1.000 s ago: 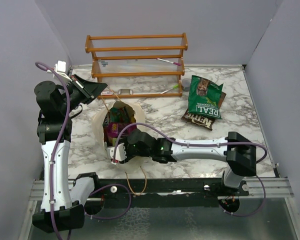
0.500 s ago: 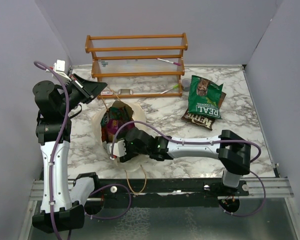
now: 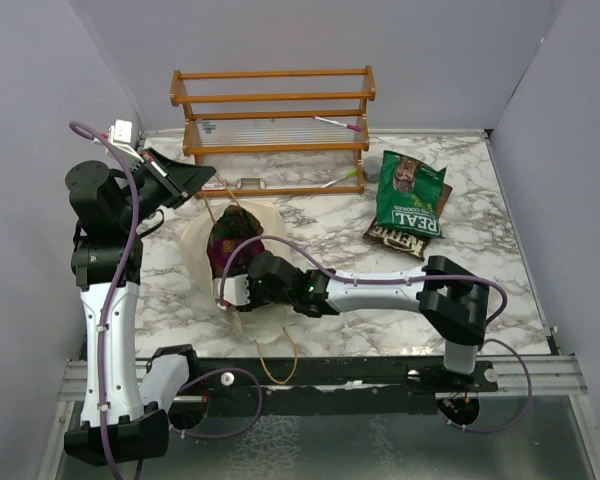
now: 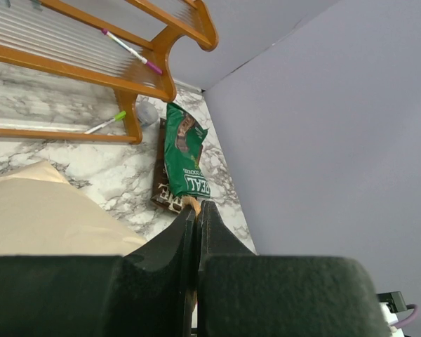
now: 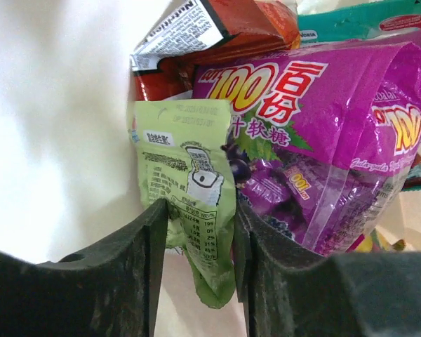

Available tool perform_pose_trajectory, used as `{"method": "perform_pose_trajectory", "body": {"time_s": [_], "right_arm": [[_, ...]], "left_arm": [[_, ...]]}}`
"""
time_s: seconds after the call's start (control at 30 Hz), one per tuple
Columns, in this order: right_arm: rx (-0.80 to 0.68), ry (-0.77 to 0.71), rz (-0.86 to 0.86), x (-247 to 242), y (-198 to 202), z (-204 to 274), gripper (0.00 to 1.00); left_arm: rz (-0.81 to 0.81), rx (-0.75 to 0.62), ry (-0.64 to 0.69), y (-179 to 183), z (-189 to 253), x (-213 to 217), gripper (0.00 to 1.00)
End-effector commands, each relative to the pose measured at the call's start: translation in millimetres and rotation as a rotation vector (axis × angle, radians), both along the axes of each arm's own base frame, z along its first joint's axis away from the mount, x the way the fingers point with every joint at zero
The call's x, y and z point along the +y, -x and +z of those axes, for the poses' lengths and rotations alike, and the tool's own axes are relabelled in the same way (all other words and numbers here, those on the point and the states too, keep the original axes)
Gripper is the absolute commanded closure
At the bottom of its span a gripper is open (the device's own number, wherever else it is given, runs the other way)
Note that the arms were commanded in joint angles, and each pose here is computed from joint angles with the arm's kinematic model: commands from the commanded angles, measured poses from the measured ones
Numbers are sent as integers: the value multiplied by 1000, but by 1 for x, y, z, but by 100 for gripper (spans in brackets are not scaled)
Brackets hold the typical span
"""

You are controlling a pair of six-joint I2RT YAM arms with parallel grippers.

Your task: Take the snacks out of the paper bag

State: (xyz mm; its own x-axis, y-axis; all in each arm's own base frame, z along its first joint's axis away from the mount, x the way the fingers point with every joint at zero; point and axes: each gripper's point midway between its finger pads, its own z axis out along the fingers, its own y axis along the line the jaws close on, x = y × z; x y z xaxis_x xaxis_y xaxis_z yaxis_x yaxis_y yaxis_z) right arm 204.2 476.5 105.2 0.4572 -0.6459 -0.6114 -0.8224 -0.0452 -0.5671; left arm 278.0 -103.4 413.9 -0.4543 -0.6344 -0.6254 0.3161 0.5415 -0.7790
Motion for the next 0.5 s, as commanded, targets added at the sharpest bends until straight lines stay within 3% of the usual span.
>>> {"method": "perform_pose_trajectory", "body": {"time_s": [0.0,0.23,0.47], "right_arm": [[71,-73,22,2,12,19,66],[108,-125,57,0,24,48,98],[157,-216,61,-10,37,85,98]], "left_arm": [[-1,-63,-20,3,15,0,100],[2,-57,-21,2,11,0,100],[3,-47,-26,2,6,1,100]]}}
